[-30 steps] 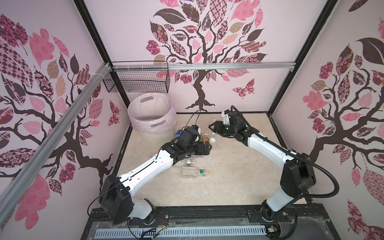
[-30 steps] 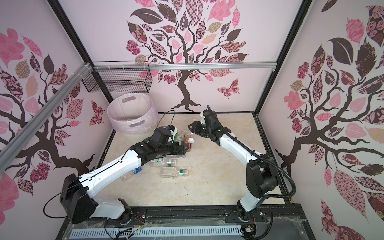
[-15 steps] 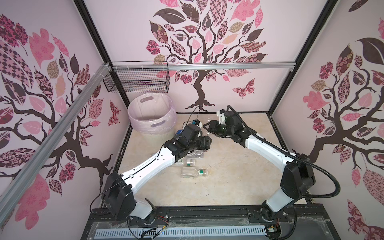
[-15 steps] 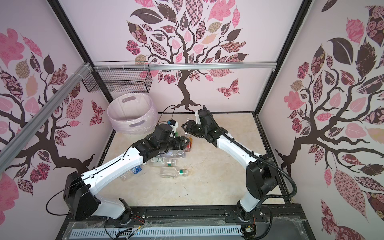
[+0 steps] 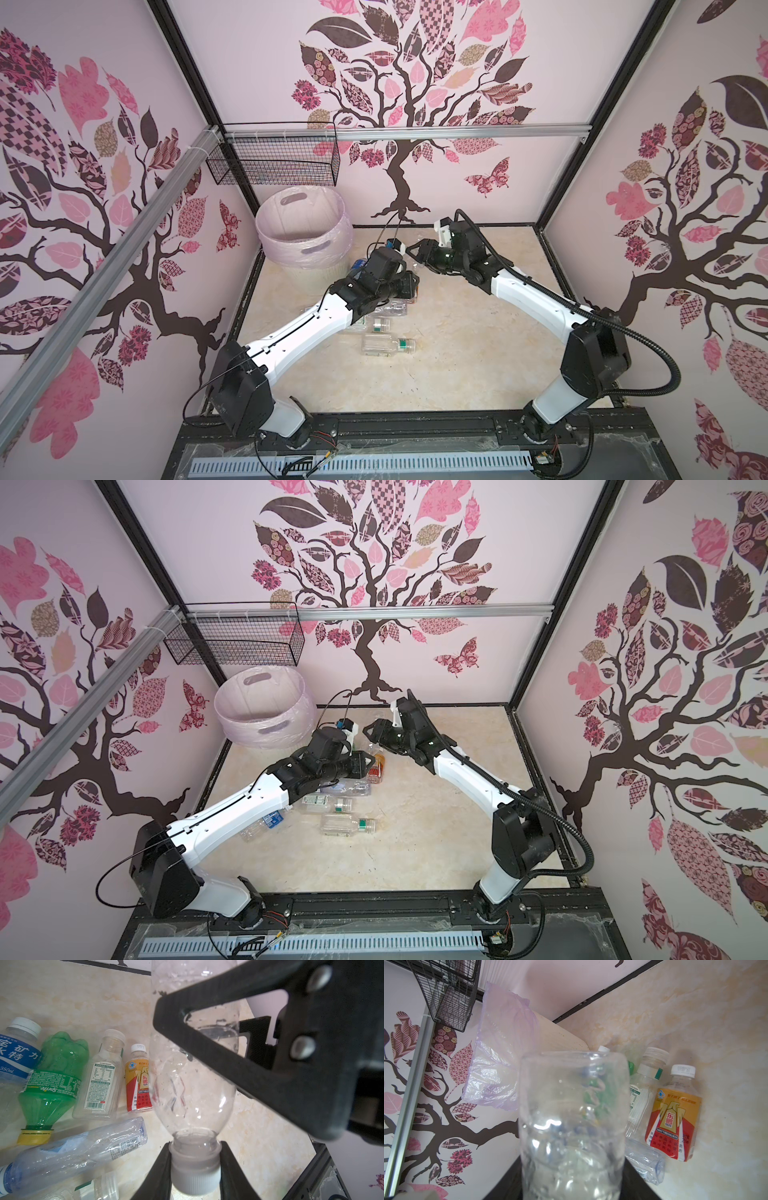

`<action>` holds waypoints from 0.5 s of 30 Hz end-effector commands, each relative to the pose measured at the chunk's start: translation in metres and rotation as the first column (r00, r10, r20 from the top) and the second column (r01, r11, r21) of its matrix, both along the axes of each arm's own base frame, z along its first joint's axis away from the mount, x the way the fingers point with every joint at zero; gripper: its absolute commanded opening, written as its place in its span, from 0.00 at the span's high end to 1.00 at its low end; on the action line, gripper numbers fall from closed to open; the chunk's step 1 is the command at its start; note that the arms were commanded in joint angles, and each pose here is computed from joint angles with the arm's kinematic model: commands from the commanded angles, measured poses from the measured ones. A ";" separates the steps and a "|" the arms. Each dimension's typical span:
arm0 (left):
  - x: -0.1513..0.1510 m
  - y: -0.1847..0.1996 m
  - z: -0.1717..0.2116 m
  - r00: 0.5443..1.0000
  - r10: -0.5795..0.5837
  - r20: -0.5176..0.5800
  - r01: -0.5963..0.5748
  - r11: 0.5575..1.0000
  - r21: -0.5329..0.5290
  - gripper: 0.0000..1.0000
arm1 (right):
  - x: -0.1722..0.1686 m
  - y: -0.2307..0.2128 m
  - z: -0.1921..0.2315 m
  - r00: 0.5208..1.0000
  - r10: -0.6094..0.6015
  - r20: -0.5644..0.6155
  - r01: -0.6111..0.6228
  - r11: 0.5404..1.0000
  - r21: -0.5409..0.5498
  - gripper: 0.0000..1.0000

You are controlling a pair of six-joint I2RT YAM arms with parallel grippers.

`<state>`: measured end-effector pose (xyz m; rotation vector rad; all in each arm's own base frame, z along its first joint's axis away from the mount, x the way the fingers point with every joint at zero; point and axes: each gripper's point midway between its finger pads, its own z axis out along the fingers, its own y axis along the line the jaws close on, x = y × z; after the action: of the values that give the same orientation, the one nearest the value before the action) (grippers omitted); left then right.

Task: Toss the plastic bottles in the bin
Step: 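Lift the clear bottle upright with the right gripper while the left grasps its cap, then drop the clear bottle into the bin with the left gripper while the right releases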

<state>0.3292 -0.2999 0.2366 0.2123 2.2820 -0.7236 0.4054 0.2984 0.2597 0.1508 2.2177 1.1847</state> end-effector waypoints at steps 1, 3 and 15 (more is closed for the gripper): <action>0.003 0.002 0.013 1.000 0.015 0.026 -0.015 1.000 -0.008 0.70 | -0.007 0.000 0.049 0.996 0.010 0.093 -0.015 0.998 0.055 0.39; 0.003 0.004 0.012 0.999 0.020 0.025 -0.020 1.000 0.001 0.71 | -0.008 0.000 0.049 0.996 0.012 0.093 -0.017 0.998 0.056 0.38; 0.002 0.027 0.012 0.998 0.057 0.022 -0.058 0.997 0.058 0.72 | -0.008 -0.007 0.073 0.986 -0.002 0.166 -0.002 1.000 0.027 0.01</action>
<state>0.3283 -0.2848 0.2270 0.1921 2.3257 -0.6420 0.4017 0.2943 0.2838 0.1114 2.1661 1.1768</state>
